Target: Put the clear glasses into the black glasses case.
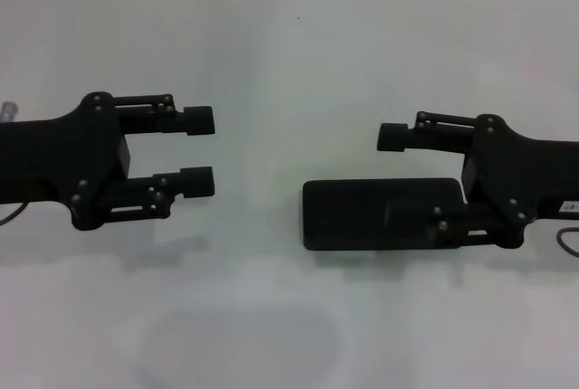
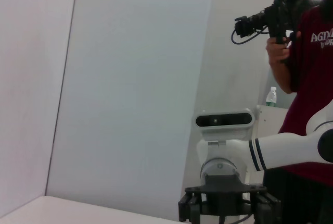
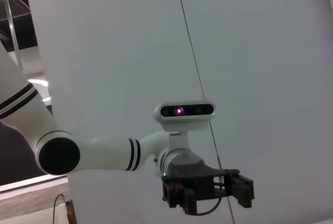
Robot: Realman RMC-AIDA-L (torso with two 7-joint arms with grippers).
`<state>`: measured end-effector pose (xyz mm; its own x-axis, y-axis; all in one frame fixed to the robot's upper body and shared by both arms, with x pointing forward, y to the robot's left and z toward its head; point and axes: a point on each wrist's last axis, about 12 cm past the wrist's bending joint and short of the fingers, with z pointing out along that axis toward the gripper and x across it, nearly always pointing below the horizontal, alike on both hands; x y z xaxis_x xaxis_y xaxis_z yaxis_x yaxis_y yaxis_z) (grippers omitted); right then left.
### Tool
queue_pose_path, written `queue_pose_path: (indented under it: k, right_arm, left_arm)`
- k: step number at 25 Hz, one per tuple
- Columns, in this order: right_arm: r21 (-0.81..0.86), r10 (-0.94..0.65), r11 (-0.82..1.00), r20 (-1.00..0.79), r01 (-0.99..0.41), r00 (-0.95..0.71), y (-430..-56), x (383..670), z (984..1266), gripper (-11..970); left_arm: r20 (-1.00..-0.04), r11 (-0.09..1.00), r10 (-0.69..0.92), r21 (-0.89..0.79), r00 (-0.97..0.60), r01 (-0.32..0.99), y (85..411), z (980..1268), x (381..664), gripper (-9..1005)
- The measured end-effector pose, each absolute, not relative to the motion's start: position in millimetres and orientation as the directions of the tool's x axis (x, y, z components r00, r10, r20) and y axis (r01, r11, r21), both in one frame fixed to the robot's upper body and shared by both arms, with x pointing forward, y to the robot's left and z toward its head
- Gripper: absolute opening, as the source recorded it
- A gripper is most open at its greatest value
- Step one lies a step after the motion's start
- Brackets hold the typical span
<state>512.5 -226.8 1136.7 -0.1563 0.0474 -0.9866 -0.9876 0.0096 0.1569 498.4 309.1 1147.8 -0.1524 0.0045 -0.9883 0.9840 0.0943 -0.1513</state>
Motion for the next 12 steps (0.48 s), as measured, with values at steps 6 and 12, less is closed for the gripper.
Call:
queue_pose_path:
  k: [6,12]
  right_arm:
    - [0.153,0.072,0.011,-0.986,-0.988,-0.152,-225.6,511.1,1136.6,767]
    - [0.151,0.086,0.008,-0.985,-0.988,-0.150,-225.4,509.9,1135.7,765]
  left_arm:
    - [-0.988,0.104,-0.002,-0.152,-0.153,0.983,312.2,1147.6,496.5,616]
    - [-0.986,0.088,0.028,-0.162,-0.165,0.983,307.8,1143.2,495.9,616]
